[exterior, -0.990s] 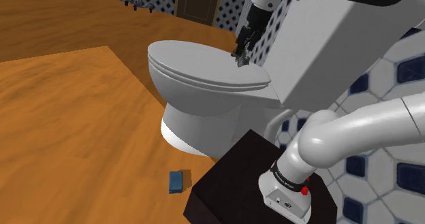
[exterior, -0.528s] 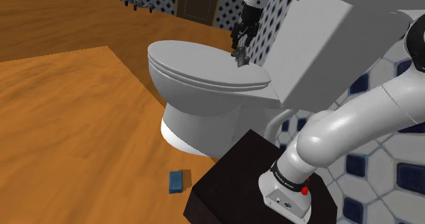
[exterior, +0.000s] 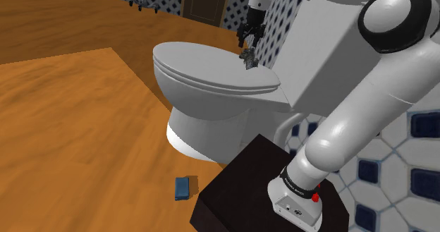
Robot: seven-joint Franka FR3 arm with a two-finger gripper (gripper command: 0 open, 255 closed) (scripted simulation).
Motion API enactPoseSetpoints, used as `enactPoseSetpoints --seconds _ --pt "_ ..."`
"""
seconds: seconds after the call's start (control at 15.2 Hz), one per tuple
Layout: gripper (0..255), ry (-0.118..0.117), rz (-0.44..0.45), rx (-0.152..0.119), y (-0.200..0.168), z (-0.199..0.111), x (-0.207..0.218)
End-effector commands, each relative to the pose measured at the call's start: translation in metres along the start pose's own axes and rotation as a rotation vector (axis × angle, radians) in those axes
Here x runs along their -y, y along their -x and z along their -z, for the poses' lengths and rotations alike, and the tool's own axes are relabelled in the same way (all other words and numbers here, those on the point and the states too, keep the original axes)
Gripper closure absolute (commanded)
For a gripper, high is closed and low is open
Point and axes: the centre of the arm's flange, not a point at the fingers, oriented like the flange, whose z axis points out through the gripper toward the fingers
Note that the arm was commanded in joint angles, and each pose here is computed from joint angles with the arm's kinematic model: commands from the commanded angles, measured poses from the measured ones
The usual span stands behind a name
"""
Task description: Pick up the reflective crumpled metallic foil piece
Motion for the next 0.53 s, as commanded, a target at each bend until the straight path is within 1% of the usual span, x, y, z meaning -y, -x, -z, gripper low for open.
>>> enactPoseSetpoints --seconds 0.0,0.13,0.46 --pt "0 -0.002 -0.036 0.018 -0.019 -0.004 -0.020" --pt "0 -0.005 -0.071 0.035 -0.037 -0.010 -0.040" --pt "0 -0.005 -0.071 0.035 -0.038 -0.037 -0.039"
